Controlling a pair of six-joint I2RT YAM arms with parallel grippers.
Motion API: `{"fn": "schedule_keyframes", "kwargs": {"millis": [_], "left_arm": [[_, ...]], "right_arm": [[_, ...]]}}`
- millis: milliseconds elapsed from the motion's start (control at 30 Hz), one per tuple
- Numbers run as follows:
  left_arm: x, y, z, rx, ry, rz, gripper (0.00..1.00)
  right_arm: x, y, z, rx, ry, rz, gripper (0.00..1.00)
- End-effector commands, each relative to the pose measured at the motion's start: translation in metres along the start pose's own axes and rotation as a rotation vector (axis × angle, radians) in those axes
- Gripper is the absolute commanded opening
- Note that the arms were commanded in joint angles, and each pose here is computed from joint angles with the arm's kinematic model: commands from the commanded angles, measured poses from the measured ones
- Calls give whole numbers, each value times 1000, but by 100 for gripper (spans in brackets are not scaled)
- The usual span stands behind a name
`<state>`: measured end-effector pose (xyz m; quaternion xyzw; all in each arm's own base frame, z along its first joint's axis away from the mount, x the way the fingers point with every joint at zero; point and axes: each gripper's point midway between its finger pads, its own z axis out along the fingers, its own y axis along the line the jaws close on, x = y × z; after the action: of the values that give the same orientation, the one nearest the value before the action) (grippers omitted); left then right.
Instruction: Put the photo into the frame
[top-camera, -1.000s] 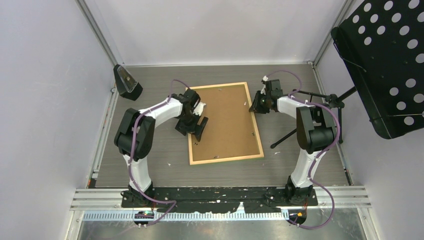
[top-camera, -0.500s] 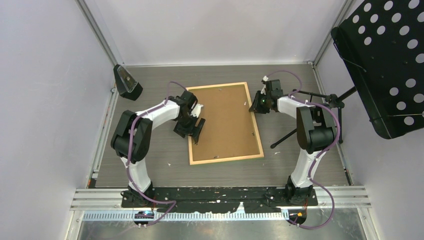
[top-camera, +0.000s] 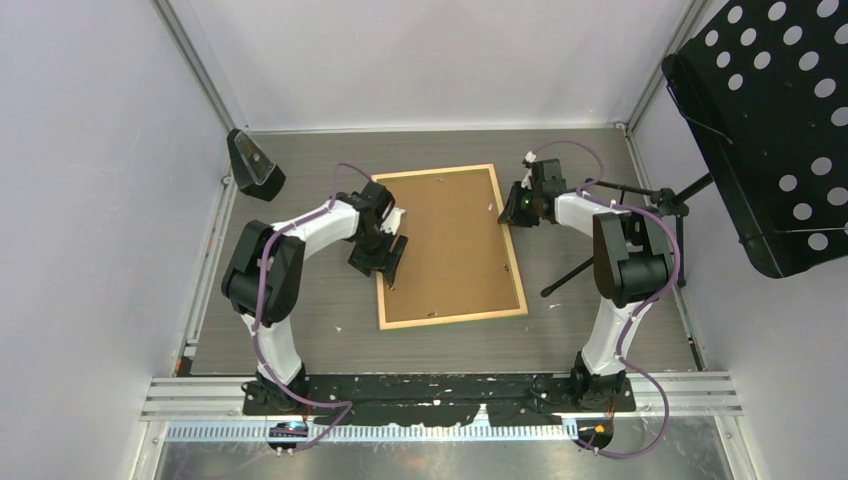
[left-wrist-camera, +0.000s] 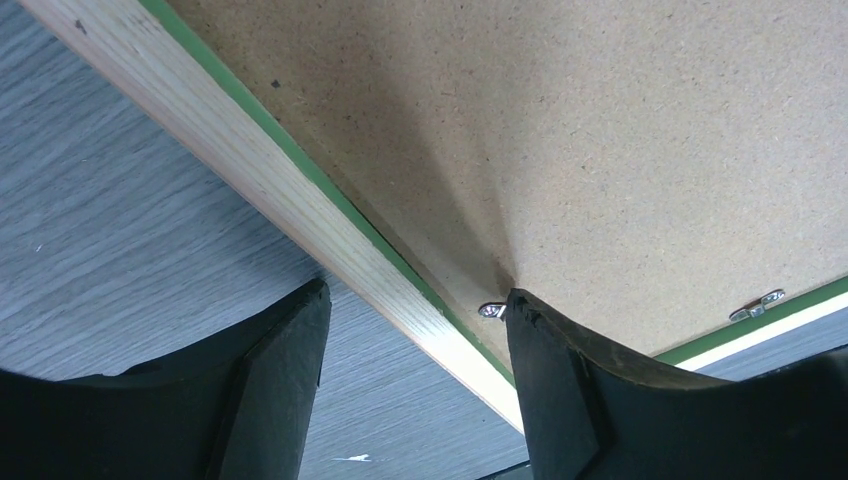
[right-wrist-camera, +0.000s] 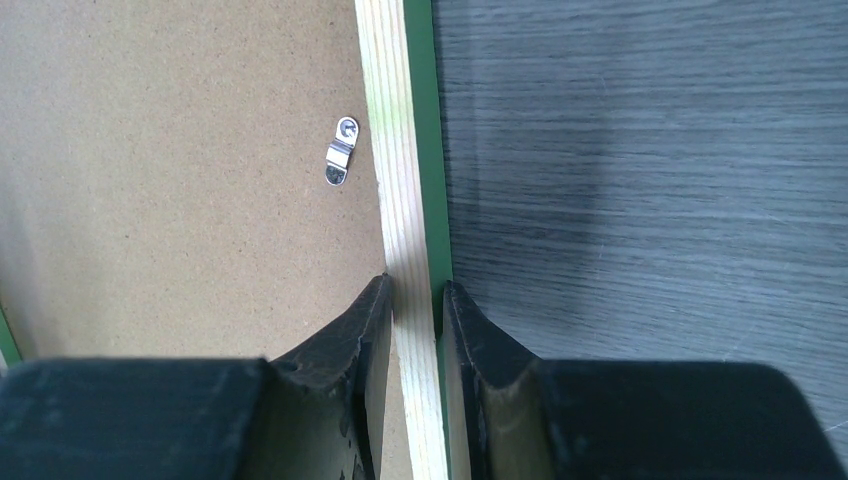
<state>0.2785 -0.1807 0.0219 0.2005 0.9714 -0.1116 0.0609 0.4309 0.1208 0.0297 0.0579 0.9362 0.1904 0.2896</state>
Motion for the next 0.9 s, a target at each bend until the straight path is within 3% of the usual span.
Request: {"fn": "schedule_keyframes", "kwargs": {"millis": [0,400,867], "left_arm": [[12,-7,15,35,53,-9,67],[19,-21,14,68,65,38,69],[28,-19,12,65,88,45,61]], "right_arm": [[-45,22,-21,-53,-125,-19,6],[-43,20,-17,-43,-113,-26,5],[-45,21,-19,-44,-116,-33,5]]}}
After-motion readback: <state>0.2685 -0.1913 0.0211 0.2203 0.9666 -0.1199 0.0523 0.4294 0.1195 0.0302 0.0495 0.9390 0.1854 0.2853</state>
